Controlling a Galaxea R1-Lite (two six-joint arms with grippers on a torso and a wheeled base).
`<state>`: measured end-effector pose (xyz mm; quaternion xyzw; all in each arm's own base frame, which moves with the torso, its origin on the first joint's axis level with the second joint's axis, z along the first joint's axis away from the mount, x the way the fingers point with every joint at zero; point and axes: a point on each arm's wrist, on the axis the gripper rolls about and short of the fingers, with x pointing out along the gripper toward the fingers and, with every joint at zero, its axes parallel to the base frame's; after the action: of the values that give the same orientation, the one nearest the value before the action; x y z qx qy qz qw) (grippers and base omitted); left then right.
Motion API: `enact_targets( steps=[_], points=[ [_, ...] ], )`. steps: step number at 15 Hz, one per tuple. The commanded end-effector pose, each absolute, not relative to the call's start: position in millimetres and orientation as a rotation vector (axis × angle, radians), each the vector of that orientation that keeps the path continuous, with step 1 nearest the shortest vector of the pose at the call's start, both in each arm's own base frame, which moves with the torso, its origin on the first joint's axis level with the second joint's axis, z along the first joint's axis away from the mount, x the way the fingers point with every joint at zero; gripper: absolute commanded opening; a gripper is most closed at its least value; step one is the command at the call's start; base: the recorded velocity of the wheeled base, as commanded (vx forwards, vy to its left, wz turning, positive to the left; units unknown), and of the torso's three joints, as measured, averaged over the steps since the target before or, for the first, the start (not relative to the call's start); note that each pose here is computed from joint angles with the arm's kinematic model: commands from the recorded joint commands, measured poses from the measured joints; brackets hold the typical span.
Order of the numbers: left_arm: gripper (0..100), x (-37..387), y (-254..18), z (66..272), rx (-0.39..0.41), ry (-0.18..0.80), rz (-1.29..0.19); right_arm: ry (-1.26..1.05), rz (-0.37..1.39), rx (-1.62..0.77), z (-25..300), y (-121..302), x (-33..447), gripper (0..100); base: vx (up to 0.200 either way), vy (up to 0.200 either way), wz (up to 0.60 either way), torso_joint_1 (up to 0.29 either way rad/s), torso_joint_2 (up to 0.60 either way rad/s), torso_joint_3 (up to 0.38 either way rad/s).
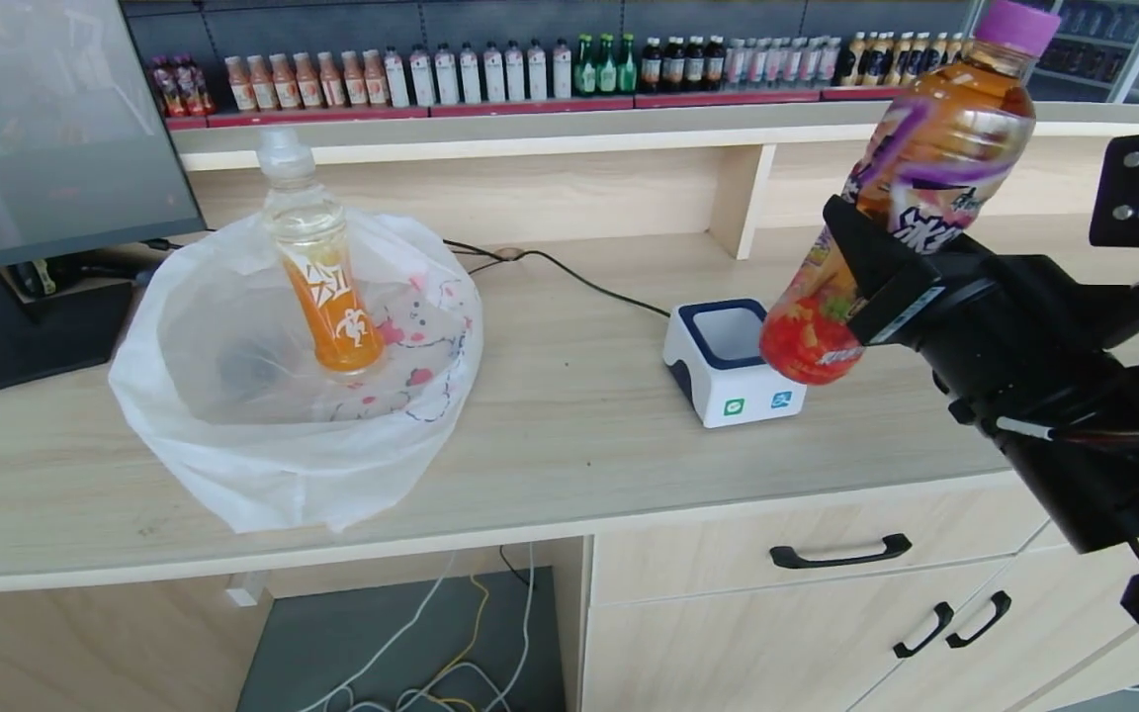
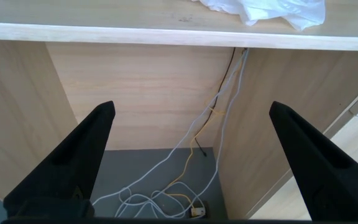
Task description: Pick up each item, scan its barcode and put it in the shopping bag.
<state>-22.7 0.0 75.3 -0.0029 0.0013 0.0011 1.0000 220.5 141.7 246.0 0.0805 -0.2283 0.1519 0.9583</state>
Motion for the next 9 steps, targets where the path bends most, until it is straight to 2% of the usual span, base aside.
enact_targets(
  steps=[1,5,9],
  points=[
    [100,-22.7,0.0,75.4,-0.006,0.003,0.002,-0.461,0.319,0.178,243.9,160.0,242.2,0,0.000,0.000,0.00,0.000,0.00,0.000],
    [100,-22.7,0.0,75.4,-0.006,0.003,0.003,-0.462,0.223,0.305,252.8,170.5,265.0,0,0.000,0.000,0.00,0.000,0.00,0.000],
    [100,-22.7,0.0,75.4,-0.006,0.003,0.002,-0.386,0.275,0.512,265.2,178.4,274.9,0,0.000,0.000,0.00,0.000,0.00,0.000]
  ],
)
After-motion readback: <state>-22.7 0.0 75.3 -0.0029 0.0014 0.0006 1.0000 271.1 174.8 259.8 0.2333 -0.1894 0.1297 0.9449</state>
